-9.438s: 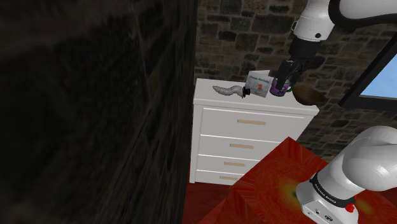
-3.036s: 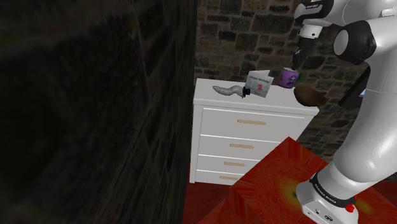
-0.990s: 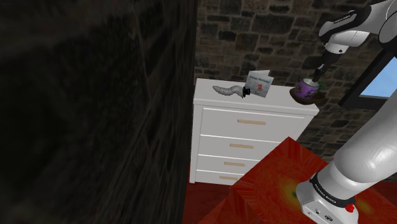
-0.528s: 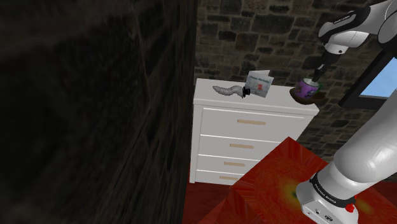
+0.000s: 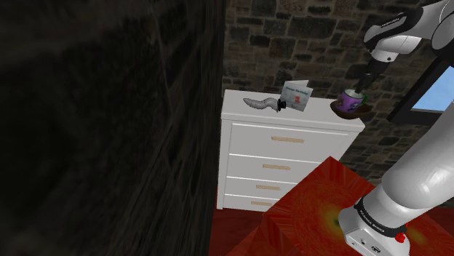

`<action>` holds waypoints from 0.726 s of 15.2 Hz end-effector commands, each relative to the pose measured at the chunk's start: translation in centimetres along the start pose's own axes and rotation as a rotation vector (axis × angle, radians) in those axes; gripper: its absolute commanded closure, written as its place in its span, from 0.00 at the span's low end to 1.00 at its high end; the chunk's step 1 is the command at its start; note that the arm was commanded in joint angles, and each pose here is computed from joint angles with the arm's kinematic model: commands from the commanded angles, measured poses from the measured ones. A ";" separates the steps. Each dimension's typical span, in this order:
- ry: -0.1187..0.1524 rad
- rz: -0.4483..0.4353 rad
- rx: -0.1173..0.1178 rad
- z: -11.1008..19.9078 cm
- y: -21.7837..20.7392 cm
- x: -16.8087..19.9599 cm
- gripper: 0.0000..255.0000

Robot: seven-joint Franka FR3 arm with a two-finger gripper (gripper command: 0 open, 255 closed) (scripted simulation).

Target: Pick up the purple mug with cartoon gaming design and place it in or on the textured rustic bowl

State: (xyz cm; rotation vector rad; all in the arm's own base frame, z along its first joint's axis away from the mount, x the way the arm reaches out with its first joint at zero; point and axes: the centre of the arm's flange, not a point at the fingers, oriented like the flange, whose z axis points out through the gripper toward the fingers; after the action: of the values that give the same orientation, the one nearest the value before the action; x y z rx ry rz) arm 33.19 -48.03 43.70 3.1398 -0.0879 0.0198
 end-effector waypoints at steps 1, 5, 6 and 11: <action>0.000 0.000 0.000 -2.1 -0.1 0.0 0.00; 0.000 0.000 0.000 -4.5 -0.1 0.0 0.00; 0.000 0.000 0.000 -4.5 -0.1 0.0 0.00; 0.000 0.000 0.000 -4.5 -0.1 0.0 0.00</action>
State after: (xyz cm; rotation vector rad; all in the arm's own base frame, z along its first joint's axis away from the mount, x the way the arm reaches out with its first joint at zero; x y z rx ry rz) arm 33.11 -47.90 48.15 3.1401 -0.0879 0.0195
